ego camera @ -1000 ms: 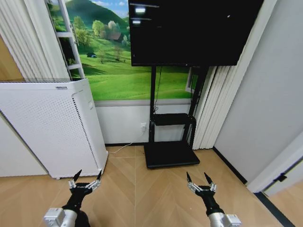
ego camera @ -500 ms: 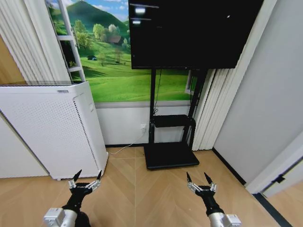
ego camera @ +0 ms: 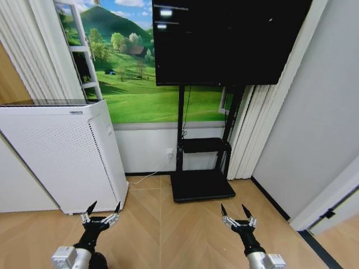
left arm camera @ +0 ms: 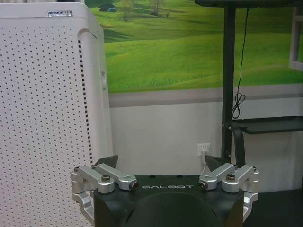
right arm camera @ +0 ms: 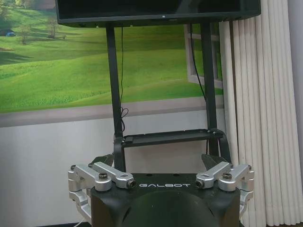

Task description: Pick up the trash bin and place the garbage on the floor into it.

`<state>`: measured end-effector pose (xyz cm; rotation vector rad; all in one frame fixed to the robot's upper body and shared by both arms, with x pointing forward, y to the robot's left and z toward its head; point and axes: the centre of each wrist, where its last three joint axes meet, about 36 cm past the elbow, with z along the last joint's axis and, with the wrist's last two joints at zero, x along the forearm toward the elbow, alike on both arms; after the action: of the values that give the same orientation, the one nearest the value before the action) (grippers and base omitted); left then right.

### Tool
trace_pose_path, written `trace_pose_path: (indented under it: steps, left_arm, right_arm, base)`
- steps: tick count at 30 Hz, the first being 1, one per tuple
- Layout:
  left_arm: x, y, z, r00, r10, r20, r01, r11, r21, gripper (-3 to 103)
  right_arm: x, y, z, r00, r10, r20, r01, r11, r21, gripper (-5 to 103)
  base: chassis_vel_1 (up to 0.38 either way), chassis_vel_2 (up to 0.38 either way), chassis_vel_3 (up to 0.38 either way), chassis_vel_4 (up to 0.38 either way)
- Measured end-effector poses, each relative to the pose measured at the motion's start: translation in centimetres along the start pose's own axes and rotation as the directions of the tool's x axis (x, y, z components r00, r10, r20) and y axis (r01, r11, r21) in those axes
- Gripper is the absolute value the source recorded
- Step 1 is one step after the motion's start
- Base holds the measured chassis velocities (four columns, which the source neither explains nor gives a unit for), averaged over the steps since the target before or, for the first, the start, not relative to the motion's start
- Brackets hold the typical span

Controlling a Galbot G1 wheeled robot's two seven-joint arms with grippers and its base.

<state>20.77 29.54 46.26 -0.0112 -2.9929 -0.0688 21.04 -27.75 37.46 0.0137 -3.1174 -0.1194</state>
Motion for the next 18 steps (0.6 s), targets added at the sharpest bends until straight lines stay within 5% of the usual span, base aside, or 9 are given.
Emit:
trace_pose_path:
  steps: [18]
  left_arm:
    - [0.00, 0.00, 0.00, 1.000, 0.000, 0.000, 0.000, 1.000, 0.000, 100]
  right_arm:
    - [0.00, 0.00, 0.00, 1.000, 0.000, 0.000, 0.000, 1.000, 0.000, 100]
  base:
    - [0.000, 0.000, 0.000, 0.000]
